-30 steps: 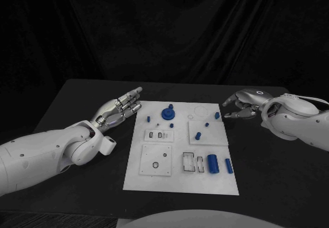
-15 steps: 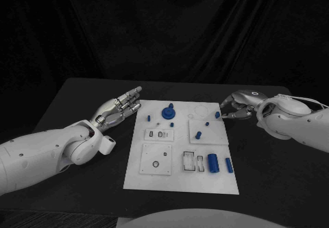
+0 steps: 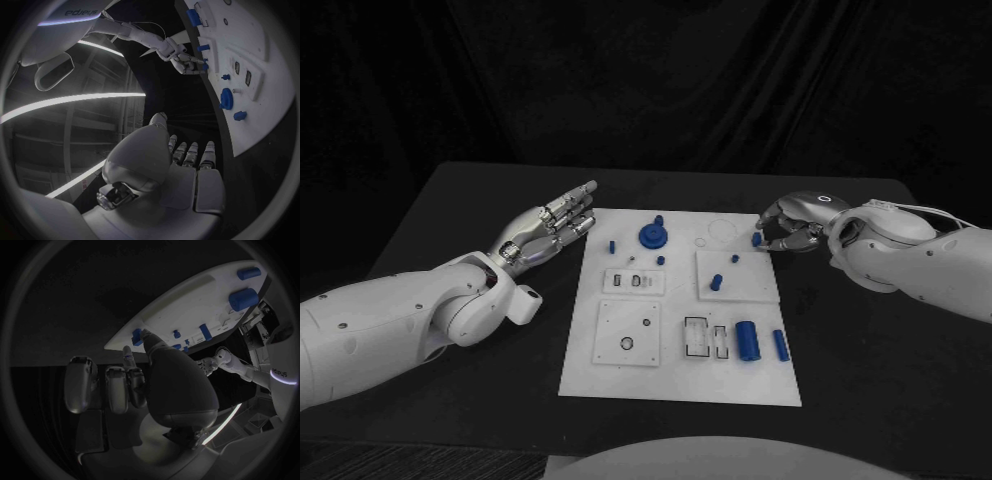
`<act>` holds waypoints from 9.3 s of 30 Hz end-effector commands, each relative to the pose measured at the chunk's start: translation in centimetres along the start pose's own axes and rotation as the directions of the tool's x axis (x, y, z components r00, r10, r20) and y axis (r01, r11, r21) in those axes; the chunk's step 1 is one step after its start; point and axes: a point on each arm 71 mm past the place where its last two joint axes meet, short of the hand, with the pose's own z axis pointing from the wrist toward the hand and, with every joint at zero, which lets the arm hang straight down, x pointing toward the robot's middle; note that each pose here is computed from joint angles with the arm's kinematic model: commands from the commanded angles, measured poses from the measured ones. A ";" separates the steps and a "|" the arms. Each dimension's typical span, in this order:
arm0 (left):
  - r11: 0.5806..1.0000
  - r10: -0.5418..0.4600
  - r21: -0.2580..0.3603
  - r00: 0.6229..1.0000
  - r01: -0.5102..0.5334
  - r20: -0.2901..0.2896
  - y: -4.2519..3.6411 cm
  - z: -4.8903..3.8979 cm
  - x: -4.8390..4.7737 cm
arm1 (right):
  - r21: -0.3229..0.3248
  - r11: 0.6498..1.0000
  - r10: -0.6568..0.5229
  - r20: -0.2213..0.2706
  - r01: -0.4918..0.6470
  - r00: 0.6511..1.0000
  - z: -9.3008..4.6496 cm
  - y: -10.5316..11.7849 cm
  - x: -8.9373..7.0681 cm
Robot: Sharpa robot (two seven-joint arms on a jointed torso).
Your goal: Assemble the parts on the task board
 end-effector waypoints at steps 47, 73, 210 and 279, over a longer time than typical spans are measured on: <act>1.000 -0.019 0.019 1.000 0.020 -0.020 0.12 0.00 0.32 | -0.119 0.991 0.075 0.175 -0.054 0.982 -0.6 3.8 -3.1; 0.999 -0.024 0.022 0.999 0.025 -0.029 0.10 0.28 0.62 | -0.367 0.930 0.041 0.030 -0.027 0.999 2.6 17.4 0.7; 0.232 0.399 -0.634 0.667 -0.738 -0.630 -4.73 11.99 2.22 | -0.225 0.974 0.040 0.324 0.036 0.945 -1.7 8.6 -5.2; 0.233 0.305 -0.676 0.713 -0.699 -0.632 2.15 10.40 5.34 | -0.205 0.979 0.048 0.276 0.010 0.960 -1.4 7.9 -3.3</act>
